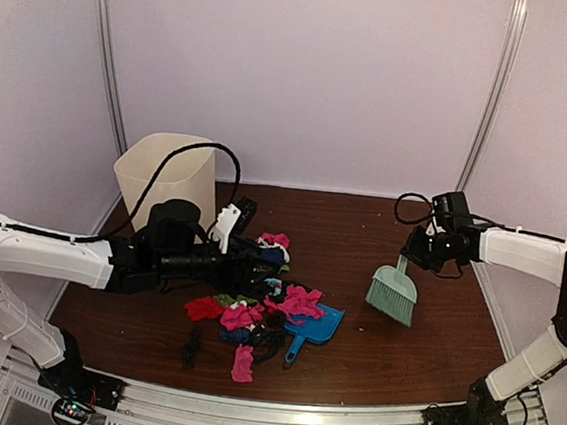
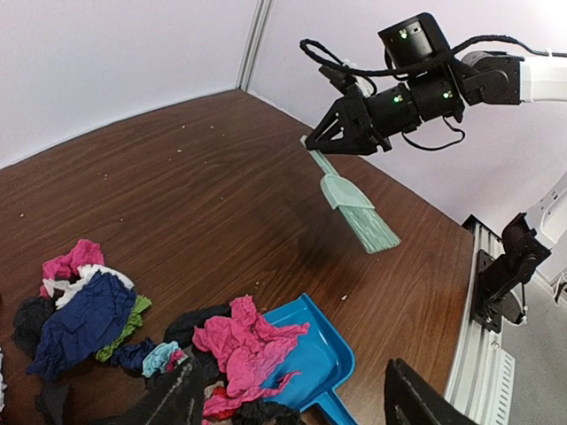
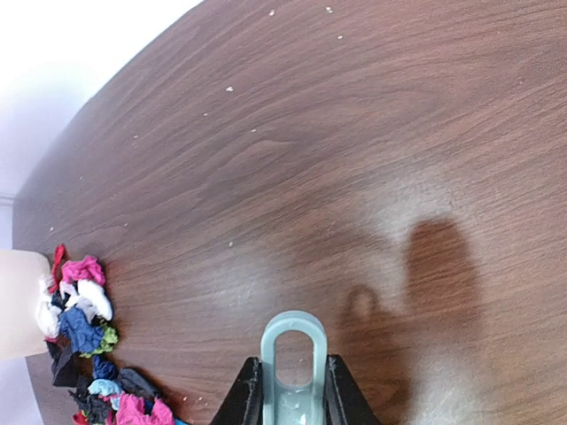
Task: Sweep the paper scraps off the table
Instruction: Pass from the right arm to the left
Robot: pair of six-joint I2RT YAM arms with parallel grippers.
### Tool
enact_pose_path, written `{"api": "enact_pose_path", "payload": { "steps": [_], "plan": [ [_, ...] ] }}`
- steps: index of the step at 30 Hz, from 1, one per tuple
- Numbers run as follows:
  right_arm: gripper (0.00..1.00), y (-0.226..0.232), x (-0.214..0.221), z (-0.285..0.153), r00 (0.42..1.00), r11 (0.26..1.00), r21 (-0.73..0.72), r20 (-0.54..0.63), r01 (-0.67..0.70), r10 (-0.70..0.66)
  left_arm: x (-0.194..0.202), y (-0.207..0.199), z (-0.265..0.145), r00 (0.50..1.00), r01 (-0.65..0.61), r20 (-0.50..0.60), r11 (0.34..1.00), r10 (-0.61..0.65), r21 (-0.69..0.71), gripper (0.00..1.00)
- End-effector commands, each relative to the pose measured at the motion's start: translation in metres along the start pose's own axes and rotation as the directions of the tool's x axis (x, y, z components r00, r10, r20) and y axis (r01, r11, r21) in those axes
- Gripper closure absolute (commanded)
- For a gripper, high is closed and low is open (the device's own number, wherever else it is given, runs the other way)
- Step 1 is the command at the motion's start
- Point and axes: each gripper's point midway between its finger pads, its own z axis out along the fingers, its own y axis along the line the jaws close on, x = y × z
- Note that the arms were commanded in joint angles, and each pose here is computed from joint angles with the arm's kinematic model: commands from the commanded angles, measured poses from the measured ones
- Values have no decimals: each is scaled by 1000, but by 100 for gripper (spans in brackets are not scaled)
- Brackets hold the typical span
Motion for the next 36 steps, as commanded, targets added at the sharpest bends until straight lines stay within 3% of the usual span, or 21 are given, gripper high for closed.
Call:
{"api": "enact_pose_path", "payload": {
  "steps": [1,12,26,33,36],
  "plan": [
    [100,31,1,-27,999,990,-144,43,-4,10,-34,-24,12,996,-56,75,996,50,73,29],
    [100,79,16,-91,991,933,-359,129,7,43,-56,-42,65,996,-48,83,987,35,152,29],
    [100,105,33,-110,978,920,-392,198,17,66,-43,-85,128,999,-34,13,972,32,232,30],
    [100,107,33,-117,968,925,-379,242,29,69,-27,-82,143,999,47,-34,974,-41,222,39],
    [100,107,33,-120,964,926,-375,255,32,70,-19,-82,149,998,57,-51,974,-47,220,53]
  ]
}}
